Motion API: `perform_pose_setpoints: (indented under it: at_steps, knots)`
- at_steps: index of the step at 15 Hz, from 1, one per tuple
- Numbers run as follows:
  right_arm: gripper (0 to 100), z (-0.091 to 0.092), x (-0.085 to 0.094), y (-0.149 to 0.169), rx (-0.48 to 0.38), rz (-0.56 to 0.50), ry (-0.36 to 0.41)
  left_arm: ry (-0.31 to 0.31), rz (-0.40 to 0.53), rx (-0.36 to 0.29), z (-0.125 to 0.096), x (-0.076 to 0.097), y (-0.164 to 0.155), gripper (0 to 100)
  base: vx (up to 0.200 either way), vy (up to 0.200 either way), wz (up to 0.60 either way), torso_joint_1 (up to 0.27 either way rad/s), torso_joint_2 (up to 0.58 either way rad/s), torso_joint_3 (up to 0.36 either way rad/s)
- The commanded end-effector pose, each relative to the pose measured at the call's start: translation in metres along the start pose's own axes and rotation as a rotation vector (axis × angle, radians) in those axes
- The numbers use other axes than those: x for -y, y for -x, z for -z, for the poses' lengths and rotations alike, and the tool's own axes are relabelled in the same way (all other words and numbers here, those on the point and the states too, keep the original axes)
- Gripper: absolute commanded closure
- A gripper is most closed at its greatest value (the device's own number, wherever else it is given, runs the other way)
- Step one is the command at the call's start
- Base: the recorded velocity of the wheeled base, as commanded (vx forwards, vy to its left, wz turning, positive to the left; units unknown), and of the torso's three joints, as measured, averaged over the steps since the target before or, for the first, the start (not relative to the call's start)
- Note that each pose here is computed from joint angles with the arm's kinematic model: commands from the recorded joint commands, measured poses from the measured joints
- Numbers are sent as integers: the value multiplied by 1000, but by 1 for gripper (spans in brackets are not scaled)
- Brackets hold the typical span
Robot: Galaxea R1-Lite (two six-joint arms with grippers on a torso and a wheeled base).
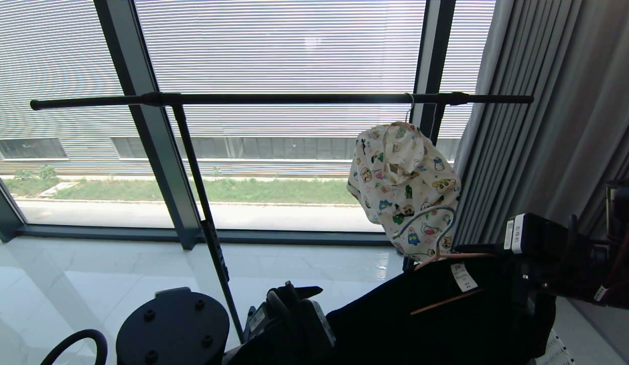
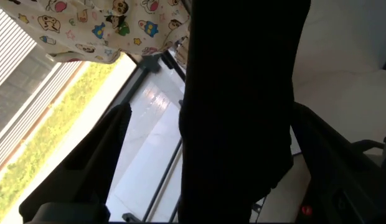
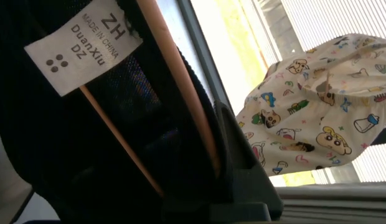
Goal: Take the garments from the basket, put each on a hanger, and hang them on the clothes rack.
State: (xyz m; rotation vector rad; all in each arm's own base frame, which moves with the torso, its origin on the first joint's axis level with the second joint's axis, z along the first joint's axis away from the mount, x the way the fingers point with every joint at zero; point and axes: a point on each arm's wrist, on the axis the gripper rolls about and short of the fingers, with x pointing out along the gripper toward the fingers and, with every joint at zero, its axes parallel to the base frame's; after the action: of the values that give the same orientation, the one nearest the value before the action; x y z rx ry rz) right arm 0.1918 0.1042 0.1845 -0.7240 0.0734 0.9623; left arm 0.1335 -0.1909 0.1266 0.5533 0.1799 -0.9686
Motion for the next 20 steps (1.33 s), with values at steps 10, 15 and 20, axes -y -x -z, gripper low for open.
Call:
perform_pose_setpoints:
  at_steps: [10, 15, 20]
  knots:
    - [100, -5, 8, 4, 27, 42, -34, 150, -193, -179, 64, -30, 9, 100, 0, 0, 0, 0, 0, 0]
    - [100, -5, 8, 5, 28, 52, -69, 190, -277, -236, 78, -45, 9, 100, 0, 0, 0, 0, 0, 0]
    - [100, -1, 16, 7, 21, 98, -101, 230, -378, -293, 92, -61, 19, 100, 0, 0, 0, 0, 0, 0]
